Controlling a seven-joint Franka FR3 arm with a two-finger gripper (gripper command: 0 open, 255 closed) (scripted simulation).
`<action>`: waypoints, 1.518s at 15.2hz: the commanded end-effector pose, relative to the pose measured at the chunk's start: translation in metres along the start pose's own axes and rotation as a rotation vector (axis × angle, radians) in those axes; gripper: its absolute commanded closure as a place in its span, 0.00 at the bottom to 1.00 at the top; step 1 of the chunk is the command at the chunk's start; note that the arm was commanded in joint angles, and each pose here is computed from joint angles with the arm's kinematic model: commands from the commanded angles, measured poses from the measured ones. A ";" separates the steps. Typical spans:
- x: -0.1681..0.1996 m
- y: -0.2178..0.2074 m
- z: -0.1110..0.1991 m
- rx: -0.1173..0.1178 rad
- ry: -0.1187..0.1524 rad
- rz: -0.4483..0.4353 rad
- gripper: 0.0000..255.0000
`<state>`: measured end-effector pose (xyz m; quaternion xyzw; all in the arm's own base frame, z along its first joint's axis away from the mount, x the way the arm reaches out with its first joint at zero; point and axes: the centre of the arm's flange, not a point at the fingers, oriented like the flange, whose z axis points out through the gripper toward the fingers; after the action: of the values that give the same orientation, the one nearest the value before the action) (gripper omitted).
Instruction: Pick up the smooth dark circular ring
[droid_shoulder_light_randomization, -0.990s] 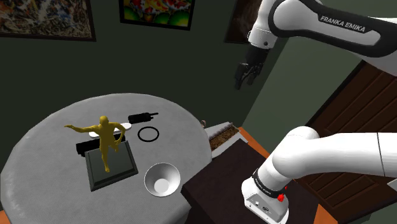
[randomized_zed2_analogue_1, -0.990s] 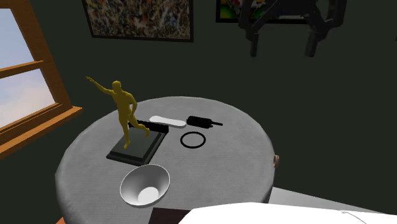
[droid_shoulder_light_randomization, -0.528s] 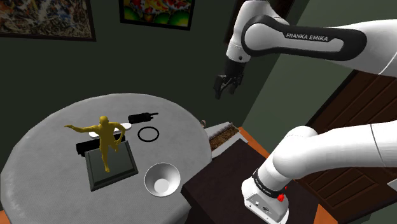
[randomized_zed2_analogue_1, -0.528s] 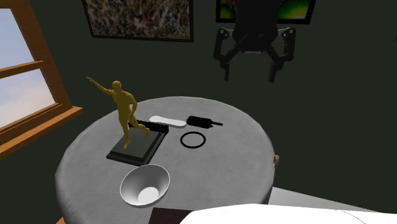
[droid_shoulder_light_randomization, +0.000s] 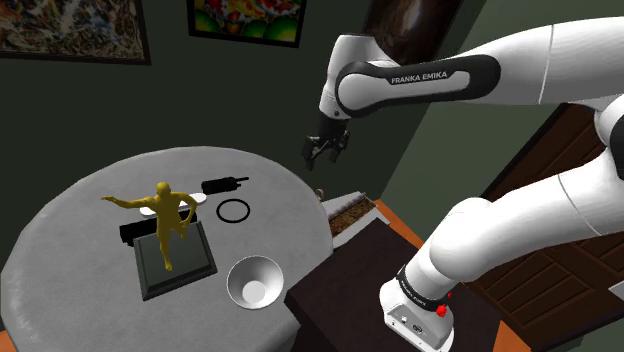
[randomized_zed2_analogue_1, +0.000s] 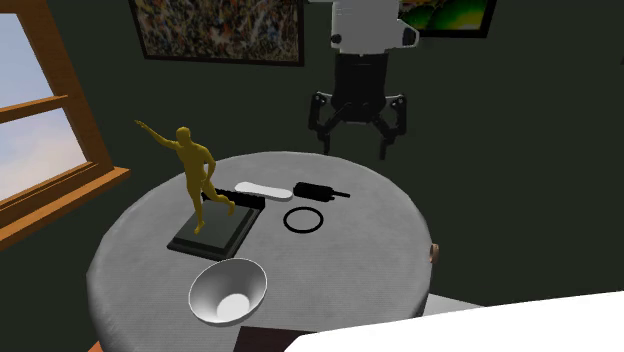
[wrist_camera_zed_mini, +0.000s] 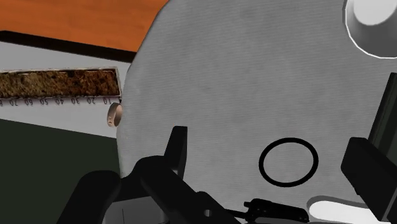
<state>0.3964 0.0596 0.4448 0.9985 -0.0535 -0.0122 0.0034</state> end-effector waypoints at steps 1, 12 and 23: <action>0.014 -0.014 0.018 0.003 0.003 0.009 0.00; 0.093 -0.080 0.118 0.016 0.010 0.052 0.00; 0.176 -0.145 0.216 0.029 0.017 0.096 0.00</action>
<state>0.5758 0.1826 0.2369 0.9950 -0.0991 -0.0032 -0.0094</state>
